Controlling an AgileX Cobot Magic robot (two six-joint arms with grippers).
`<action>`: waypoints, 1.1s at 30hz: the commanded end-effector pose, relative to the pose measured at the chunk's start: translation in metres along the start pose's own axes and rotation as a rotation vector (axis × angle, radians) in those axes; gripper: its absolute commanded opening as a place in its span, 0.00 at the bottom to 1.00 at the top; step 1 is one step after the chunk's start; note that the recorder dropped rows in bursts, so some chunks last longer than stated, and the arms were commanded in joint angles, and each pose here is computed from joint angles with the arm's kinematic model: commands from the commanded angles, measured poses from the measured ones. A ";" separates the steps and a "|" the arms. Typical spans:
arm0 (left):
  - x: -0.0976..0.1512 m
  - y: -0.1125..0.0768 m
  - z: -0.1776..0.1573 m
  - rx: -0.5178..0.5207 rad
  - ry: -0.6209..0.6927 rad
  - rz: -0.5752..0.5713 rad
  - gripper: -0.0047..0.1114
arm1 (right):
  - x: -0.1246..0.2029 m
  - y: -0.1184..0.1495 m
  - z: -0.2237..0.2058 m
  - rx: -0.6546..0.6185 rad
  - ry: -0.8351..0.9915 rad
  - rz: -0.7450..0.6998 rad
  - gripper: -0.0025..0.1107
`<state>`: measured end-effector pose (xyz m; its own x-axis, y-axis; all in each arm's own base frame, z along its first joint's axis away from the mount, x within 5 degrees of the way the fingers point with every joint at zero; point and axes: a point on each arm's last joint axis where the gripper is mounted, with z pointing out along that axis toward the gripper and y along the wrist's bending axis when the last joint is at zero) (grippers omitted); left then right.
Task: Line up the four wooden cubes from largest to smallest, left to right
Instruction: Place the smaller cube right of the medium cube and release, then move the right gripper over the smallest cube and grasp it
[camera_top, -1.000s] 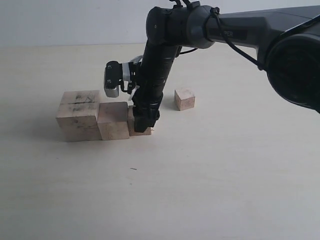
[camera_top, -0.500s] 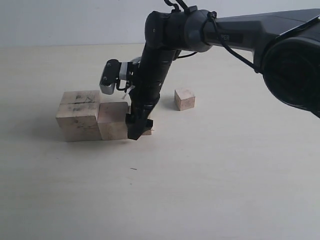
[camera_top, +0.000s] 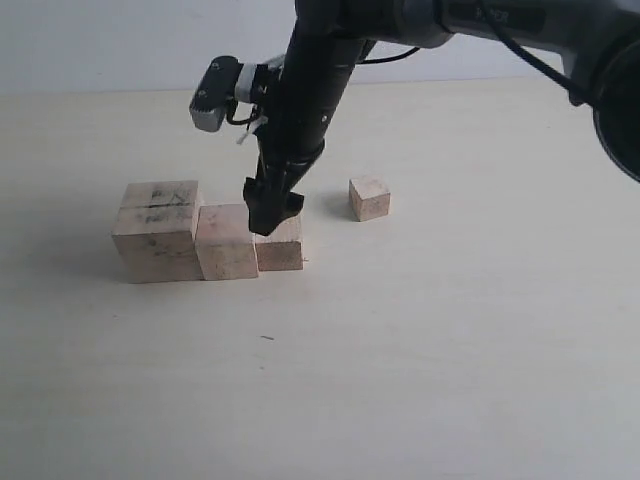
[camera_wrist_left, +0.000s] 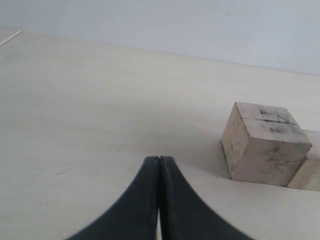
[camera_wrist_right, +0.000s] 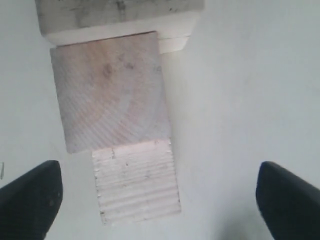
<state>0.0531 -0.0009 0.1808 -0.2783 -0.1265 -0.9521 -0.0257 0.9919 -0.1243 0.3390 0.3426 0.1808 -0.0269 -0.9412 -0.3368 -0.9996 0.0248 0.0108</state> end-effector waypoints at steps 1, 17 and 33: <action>0.000 0.000 0.000 0.008 -0.011 0.000 0.04 | 0.003 -0.003 -0.022 0.099 0.055 0.052 0.84; 0.000 0.000 0.000 0.008 -0.011 0.000 0.04 | 0.046 -0.049 -0.048 0.443 0.122 0.679 0.76; 0.000 0.000 0.000 0.008 -0.011 0.000 0.04 | 0.066 -0.054 -0.007 0.283 0.166 0.943 0.76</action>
<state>0.0531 -0.0009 0.1808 -0.2783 -0.1265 -0.9521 -0.0257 0.9919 -0.1243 0.3931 0.2762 0.1740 -0.8263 -0.5243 -0.2058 -0.5290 0.8478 -0.0359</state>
